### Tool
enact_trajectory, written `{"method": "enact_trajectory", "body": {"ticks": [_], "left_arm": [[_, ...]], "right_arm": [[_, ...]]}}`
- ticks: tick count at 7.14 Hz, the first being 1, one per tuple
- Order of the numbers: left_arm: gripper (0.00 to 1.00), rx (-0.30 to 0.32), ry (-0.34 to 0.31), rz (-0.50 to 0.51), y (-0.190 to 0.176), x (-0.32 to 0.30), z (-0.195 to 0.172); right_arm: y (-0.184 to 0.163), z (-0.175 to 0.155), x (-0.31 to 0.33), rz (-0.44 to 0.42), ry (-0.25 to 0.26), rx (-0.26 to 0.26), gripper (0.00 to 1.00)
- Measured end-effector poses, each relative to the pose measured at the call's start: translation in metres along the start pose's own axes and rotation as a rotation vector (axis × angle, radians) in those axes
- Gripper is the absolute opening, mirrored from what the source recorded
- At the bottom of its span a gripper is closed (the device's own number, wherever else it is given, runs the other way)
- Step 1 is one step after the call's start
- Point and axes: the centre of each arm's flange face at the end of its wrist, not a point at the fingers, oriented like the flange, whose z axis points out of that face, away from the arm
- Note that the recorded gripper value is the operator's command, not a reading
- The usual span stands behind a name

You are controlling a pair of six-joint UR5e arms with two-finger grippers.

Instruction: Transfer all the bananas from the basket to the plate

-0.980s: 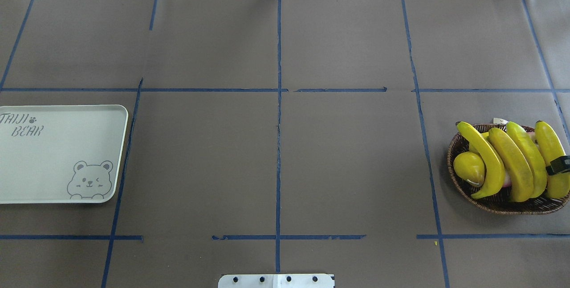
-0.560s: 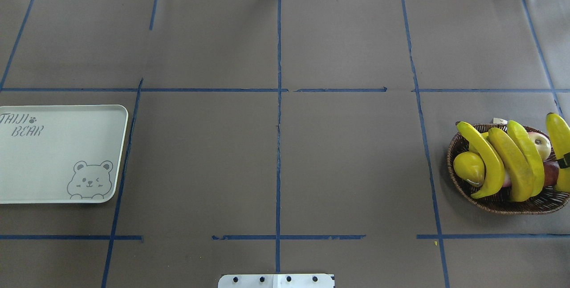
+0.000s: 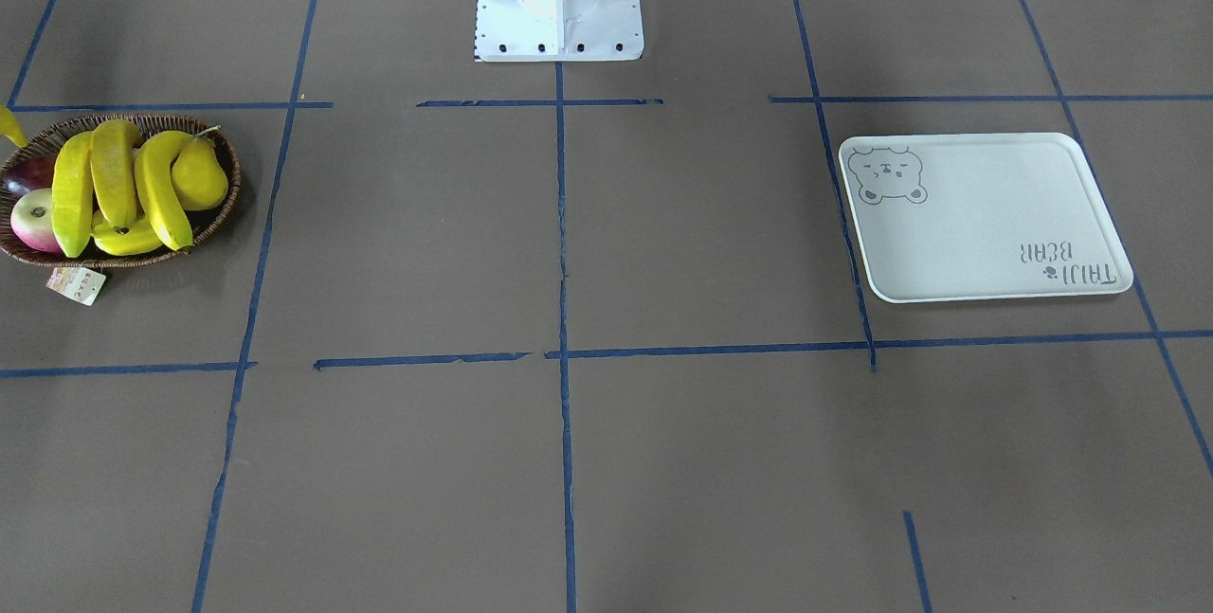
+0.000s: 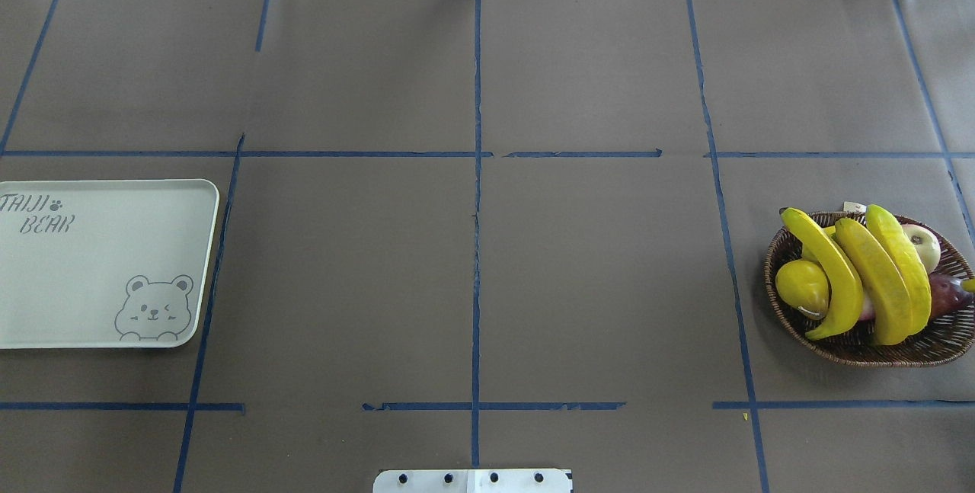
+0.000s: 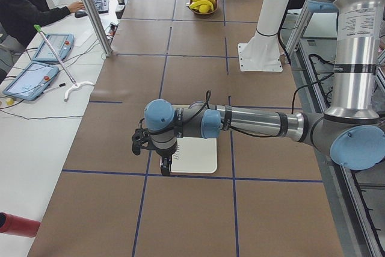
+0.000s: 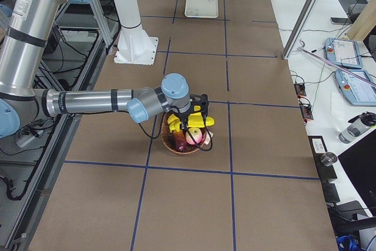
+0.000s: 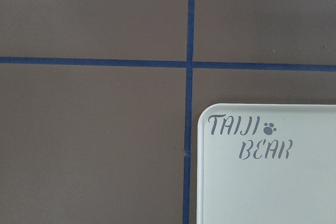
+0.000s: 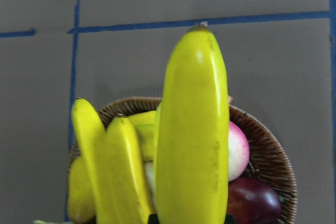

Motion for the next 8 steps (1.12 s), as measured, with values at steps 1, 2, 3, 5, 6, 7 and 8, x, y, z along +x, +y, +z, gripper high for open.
{"method": "enact_trajectory", "body": {"ticks": [1, 2, 3, 5, 6, 7, 8], "left_arm": [[1.0, 0.009, 0.001, 0.009, -0.002, 0.004, -0.003], [1.0, 0.027, 0.006, 0.017, -0.003, 0.014, -0.012], [1.0, 0.056, 0.019, 0.008, -0.006, 0.035, -0.025], [1.0, 0.104, 0.061, -0.009, -0.013, 0.102, -0.026], [1.0, 0.123, 0.095, -0.019, -0.015, 0.138, -0.013], [1.0, 0.143, 0.144, -0.029, -0.015, 0.175, 0.003], [0.99, 0.161, 0.208, -0.042, -0.015, 0.214, 0.016]], "right_arm": [[-0.026, -0.023, -0.034, 0.018, -0.053, -0.003, 0.0], [-0.055, -0.035, -0.08, 0.01, -0.074, -0.021, 0.0], [-0.083, -0.036, -0.131, -0.009, -0.074, -0.04, 0.0], [-0.101, -0.01, -0.215, 0.008, -0.07, -0.094, 0.0], [-0.102, 0.001, -0.252, 0.013, -0.079, -0.107, 0.0], [-0.1, 0.01, -0.284, 0.018, -0.097, -0.105, 0.0], [-0.094, 0.019, -0.309, 0.026, -0.122, -0.085, 0.01]]}}
